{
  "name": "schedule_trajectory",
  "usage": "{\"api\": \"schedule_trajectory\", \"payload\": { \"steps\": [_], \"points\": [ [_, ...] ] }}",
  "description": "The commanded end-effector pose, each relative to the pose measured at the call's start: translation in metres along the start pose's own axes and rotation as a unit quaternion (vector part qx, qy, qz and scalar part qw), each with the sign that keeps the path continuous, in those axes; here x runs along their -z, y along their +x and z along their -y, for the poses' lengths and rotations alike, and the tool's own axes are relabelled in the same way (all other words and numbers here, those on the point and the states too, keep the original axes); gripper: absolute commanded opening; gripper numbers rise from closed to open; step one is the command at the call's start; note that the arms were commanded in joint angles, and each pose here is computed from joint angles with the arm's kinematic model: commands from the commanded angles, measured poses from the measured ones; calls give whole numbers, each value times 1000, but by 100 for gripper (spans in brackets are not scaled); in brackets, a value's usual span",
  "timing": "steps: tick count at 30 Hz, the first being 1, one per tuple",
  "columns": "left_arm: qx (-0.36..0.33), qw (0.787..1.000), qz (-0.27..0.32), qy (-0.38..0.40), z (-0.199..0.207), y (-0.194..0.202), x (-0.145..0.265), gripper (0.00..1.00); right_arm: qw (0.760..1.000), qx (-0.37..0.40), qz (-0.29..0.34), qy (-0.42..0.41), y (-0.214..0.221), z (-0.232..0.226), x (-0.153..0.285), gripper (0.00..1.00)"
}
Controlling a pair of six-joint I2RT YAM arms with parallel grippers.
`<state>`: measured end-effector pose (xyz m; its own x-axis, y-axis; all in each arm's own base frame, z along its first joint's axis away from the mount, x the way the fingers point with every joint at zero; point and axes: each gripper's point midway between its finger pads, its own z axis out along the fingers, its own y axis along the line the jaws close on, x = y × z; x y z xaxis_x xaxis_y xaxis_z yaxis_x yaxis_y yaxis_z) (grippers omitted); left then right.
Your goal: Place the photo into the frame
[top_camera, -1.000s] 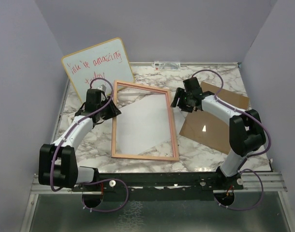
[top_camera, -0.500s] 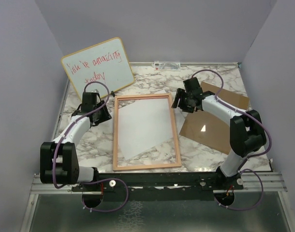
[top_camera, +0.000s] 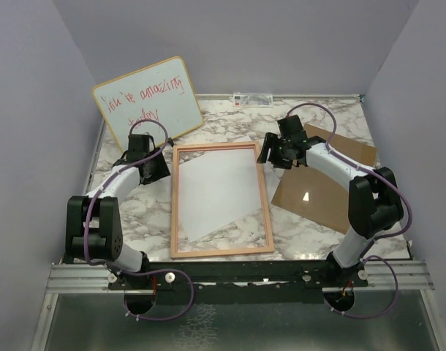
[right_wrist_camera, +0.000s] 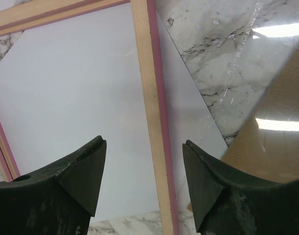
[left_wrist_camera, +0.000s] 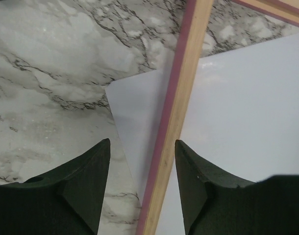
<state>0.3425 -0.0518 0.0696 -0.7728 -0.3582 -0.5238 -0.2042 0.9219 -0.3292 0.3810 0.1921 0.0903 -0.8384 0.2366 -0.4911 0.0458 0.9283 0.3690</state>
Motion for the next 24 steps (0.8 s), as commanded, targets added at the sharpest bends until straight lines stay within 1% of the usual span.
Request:
{"api": "schedule_trajectory", "payload": {
  "steps": [1,4,6,10,13,21,24],
  "points": [
    [31,993,68,-96,-27,-41,-10,56,999,12,-16,-32,1,-10,3,68],
    [34,985,101,-135,-40,-59,-17,56,999,11,-17,-35,3,-10,4,67],
    [37,979,118,-160,-49,-69,-23,54,999,10,-17,-37,4,-11,4,67],
    [56,970,138,-191,-63,-87,-36,49,999,6,-18,-41,6,-11,4,67],
    [68,961,155,-217,-73,-96,-41,48,999,5,-17,-41,6,-11,3,66],
    [90,946,193,-244,-84,-108,-47,49,999,3,-20,-37,4,-11,-3,65],
    [87,942,201,-253,-89,-110,-50,46,999,7,-21,-33,2,-11,-6,65]
  ]
}}
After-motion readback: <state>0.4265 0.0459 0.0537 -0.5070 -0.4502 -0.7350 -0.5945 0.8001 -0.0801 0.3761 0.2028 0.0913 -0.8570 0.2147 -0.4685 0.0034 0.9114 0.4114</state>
